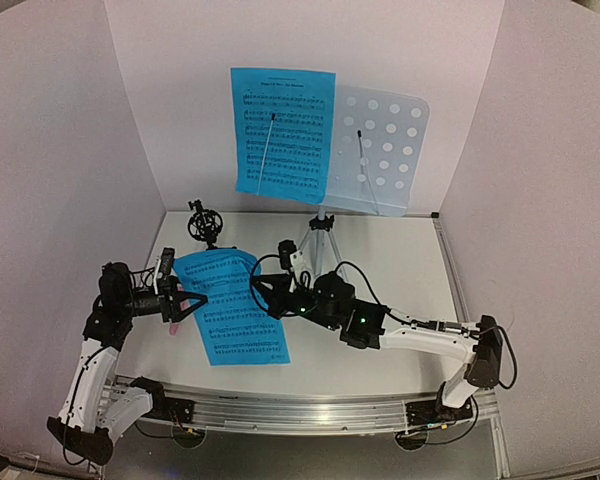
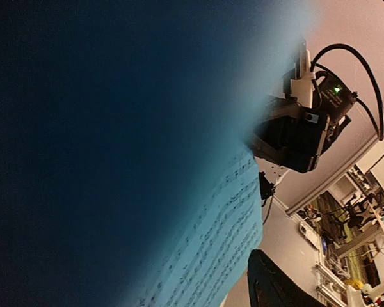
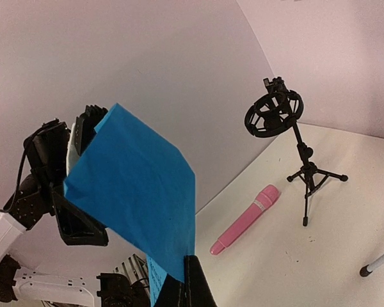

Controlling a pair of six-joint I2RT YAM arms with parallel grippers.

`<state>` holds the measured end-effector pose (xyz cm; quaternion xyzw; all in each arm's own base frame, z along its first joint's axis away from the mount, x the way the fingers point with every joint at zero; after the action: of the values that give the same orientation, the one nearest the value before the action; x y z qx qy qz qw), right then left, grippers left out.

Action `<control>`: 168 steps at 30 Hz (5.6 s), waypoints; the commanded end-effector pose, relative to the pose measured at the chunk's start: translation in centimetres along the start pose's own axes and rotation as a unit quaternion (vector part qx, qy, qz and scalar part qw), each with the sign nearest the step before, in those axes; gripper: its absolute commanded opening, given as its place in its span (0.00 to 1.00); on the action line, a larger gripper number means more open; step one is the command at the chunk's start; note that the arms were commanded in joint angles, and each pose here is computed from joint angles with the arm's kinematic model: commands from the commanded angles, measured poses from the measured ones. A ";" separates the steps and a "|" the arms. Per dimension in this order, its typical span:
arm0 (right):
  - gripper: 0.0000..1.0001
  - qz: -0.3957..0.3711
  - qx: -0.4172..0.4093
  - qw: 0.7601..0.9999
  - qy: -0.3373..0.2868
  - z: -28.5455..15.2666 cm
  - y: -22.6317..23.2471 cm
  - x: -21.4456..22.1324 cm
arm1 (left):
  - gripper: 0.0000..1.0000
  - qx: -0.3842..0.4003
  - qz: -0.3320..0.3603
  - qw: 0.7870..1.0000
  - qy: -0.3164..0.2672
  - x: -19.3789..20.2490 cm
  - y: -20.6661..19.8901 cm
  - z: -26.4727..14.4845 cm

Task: Set up the instrument practice props

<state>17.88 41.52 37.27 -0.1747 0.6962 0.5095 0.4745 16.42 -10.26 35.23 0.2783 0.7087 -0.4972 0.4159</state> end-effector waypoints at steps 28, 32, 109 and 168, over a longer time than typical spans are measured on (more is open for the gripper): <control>0.39 -0.103 -0.008 0.995 -0.008 -3.5 0.2 -5.6 | 0.00 0.060 0.251 0.964 0.059 -3.5 -4.0 -0.6; 0.14 -0.099 -0.018 0.995 0.001 -3.8 -0.1 -5.5 | 0.00 0.061 0.239 0.967 0.056 -3.8 -4.1 -0.6; 0.00 -0.178 -0.161 0.969 0.062 -12.1 2.5 -14.4 | 0.54 0.182 0.259 0.948 0.022 -15.2 -9.5 5.2; 0.41 -0.019 0.090 0.982 -0.162 -12.8 -3.1 -26.1 | 0.00 0.150 0.071 0.984 -0.065 -21.8 -10.5 13.0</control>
<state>27.64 24.37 55.97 -0.0853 0.6711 0.4635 0.5723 23.52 -26.49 54.35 0.3375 0.6116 -0.6016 0.3874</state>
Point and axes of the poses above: each gripper's point midway between its finger pads, its own z axis out along the fingers, its own y axis along the line the jaws close on, x = y × z, the point moved 9 cm from there along -z, back along the fingers, and after that the axes turned 3 degrees about z, right-handed, at the moved point
